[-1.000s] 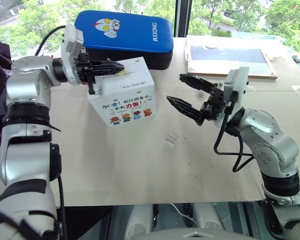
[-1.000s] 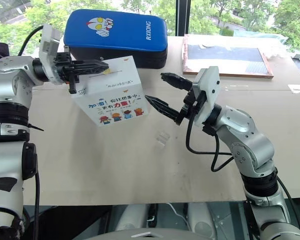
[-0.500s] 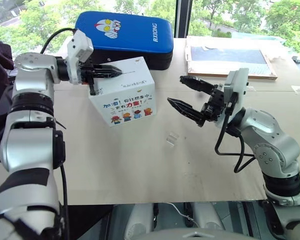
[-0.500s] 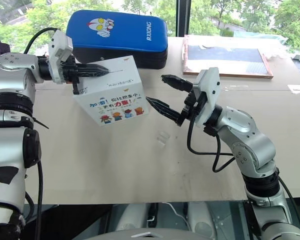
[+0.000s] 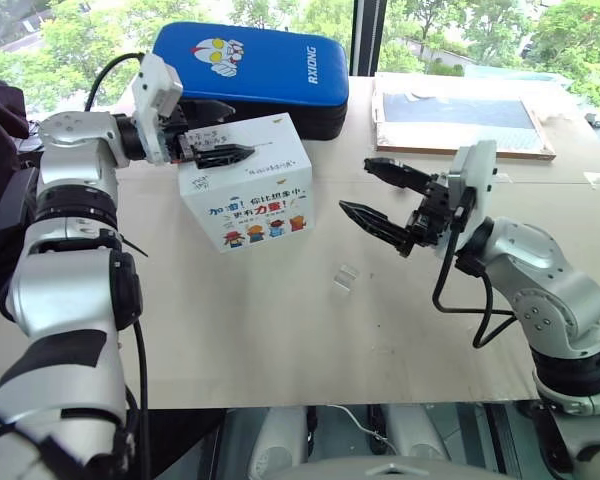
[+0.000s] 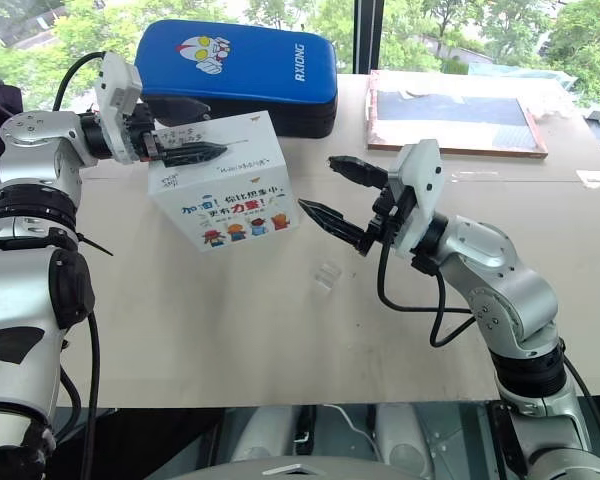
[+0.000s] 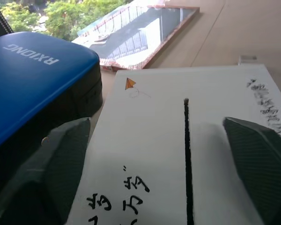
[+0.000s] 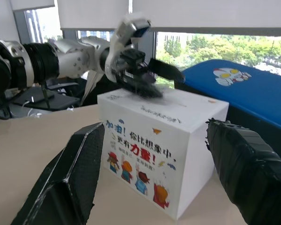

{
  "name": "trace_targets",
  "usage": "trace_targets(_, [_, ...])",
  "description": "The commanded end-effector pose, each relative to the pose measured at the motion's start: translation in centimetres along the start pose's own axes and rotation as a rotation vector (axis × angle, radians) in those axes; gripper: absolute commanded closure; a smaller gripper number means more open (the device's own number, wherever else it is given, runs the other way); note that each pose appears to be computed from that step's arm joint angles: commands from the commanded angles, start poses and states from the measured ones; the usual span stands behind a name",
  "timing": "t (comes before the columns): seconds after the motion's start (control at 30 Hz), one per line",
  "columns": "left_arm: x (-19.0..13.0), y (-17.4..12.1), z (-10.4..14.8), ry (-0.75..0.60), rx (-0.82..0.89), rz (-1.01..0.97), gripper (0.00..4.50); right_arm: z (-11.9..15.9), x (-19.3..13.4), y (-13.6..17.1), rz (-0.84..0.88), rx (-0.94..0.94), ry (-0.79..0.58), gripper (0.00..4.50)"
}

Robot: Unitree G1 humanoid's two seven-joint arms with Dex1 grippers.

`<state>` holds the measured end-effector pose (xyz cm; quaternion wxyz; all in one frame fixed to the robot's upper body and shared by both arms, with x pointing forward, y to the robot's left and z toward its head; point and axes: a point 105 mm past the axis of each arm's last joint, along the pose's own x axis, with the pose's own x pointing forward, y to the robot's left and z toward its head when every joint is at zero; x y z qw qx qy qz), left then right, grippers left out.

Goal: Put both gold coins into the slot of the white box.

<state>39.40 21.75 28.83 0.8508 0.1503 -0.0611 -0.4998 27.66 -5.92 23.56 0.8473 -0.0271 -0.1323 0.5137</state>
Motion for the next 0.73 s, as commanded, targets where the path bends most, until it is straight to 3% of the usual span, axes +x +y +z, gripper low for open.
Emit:
trace_targets(0.03, [-0.2,-1.4,6.1,-0.181,0.095,-0.114,0.09,0.4,-1.4,-0.1,-0.018,-0.024,-0.014,0.76])
trace_targets(0.17, [0.6,-8.2,6.5,-0.202,0.066,-0.296,0.09,-3.2,-5.0,-0.6,-0.086,0.006,0.087,0.76])
trace_targets(0.3, [1.3,-12.2,2.9,-0.150,-0.031,-0.227,0.09,-5.8,-7.9,-0.3,-0.126,0.028,0.175,0.76])
trace_targets(0.4, [1.3,-16.3,-3.0,-0.028,-0.148,-0.135,0.09,-8.4,-11.2,-0.1,-0.177,0.059,0.263,0.76])
trace_targets(0.73, [0.1,-19.0,-14.3,0.194,-0.181,0.137,0.09,-11.9,-15.9,0.0,-0.216,0.049,0.379,0.76])
